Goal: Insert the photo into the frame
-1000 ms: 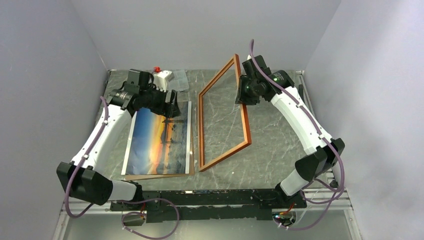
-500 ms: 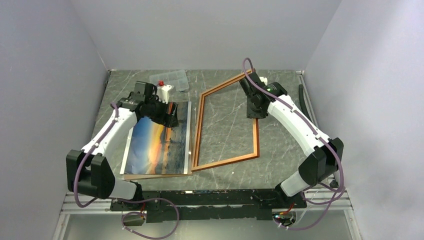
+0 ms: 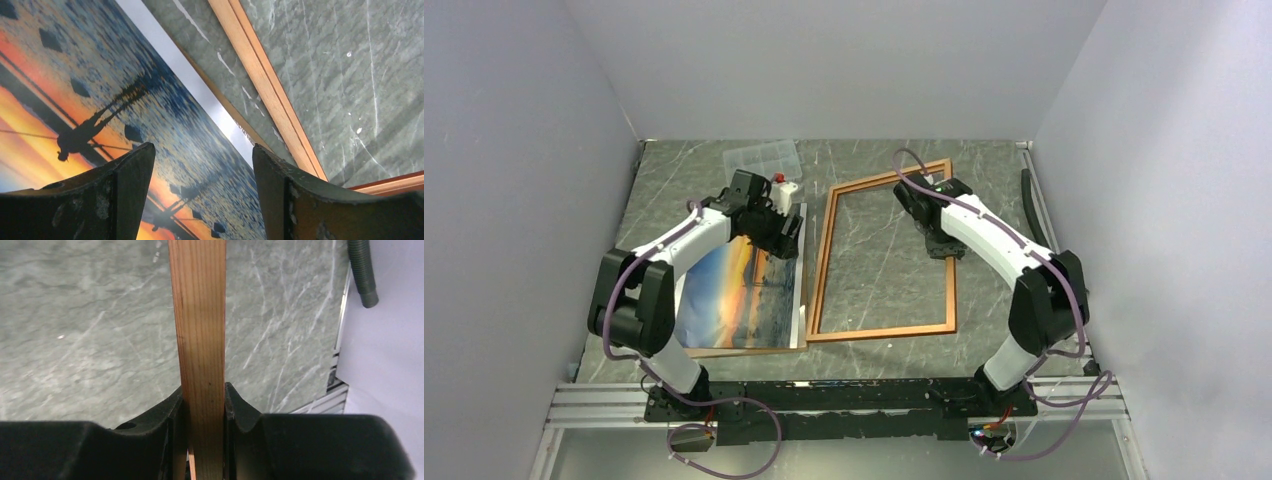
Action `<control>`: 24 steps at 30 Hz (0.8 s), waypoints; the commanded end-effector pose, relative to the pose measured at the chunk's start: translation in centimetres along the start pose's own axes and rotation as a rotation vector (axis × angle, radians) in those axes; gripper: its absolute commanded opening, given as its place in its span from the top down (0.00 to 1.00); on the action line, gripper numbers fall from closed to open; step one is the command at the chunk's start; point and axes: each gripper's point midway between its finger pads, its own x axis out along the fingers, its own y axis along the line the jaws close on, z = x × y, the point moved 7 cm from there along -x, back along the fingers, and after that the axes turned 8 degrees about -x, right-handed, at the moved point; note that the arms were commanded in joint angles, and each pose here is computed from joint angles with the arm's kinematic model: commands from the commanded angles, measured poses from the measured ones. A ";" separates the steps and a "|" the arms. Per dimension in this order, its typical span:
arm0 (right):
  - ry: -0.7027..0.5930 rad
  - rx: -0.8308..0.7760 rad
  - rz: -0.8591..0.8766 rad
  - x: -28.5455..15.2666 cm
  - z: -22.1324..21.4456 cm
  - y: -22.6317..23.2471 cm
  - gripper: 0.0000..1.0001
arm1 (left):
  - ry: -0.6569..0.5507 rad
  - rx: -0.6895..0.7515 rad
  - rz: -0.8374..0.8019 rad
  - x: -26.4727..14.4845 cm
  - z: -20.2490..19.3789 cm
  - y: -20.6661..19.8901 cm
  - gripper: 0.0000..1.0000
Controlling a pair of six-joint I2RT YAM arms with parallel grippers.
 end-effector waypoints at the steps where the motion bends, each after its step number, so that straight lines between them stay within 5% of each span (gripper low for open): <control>1: 0.022 -0.013 -0.111 2.4 -0.3 0.3 0.90 | -0.045 0.070 0.005 1.5 1.1 -0.4 0.24; 15: 0.062 -0.055 -0.214 6.6 -1.4 1.7 0.87 | -0.021 0.064 -0.018 2.5 0.2 -1.5 0.26; 24: 0.068 -0.011 -0.230 9.1 -1.9 2.7 0.71 | -0.017 -0.001 -0.038 -0.5 1.3 -1.6 0.23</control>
